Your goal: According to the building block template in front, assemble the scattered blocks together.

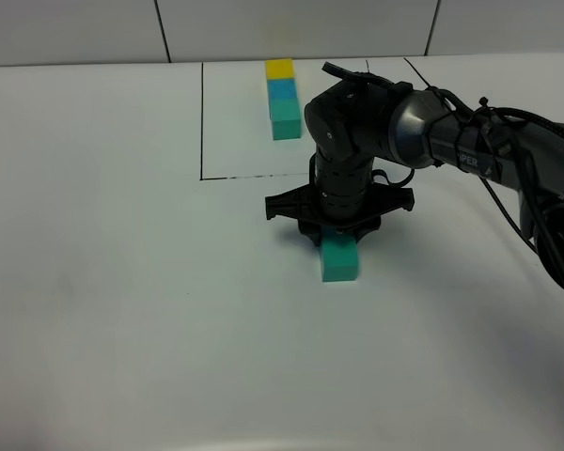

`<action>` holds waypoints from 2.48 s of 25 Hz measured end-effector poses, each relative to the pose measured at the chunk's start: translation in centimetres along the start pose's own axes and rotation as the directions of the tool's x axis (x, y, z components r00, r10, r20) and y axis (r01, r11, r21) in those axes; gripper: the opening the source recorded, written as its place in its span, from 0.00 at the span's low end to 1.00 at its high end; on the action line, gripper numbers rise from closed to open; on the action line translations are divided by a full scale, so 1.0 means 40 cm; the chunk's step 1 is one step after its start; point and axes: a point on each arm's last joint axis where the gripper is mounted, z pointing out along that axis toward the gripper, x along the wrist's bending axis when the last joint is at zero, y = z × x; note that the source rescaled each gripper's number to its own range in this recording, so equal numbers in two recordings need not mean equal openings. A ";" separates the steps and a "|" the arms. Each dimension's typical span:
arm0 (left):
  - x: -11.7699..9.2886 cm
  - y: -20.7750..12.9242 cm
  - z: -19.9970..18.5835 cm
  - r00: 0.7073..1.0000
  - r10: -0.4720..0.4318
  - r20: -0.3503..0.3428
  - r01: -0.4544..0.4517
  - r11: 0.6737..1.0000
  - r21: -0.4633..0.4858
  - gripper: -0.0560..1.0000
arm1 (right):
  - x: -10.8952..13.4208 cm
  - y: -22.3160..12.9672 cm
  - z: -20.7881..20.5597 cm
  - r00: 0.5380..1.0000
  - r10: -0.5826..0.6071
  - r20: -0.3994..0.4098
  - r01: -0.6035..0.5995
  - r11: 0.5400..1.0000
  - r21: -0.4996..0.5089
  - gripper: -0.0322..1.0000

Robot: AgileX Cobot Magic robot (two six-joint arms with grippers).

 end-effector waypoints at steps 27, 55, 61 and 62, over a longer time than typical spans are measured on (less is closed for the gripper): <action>0.000 0.000 0.000 1.000 0.000 0.000 0.000 1.000 0.000 0.68 | -0.110 0.006 -0.209 0.961 -0.269 -0.062 0.262 0.960 -0.100 1.00; 0.000 0.000 0.000 1.000 0.000 0.000 0.000 1.000 0.000 0.68 | -0.409 -0.172 -0.486 0.982 -0.169 0.079 0.186 0.925 -0.331 0.91; 0.000 0.000 0.000 1.000 0.000 0.000 0.000 1.000 0.000 0.68 | -0.443 -0.304 -0.545 0.986 -0.156 0.065 0.168 0.875 -0.454 0.91; 0.000 0.000 0.000 1.000 0.000 0.000 0.000 1.000 0.000 0.68 | -0.449 -0.328 -0.563 0.986 -0.151 0.064 0.163 0.860 -0.484 0.91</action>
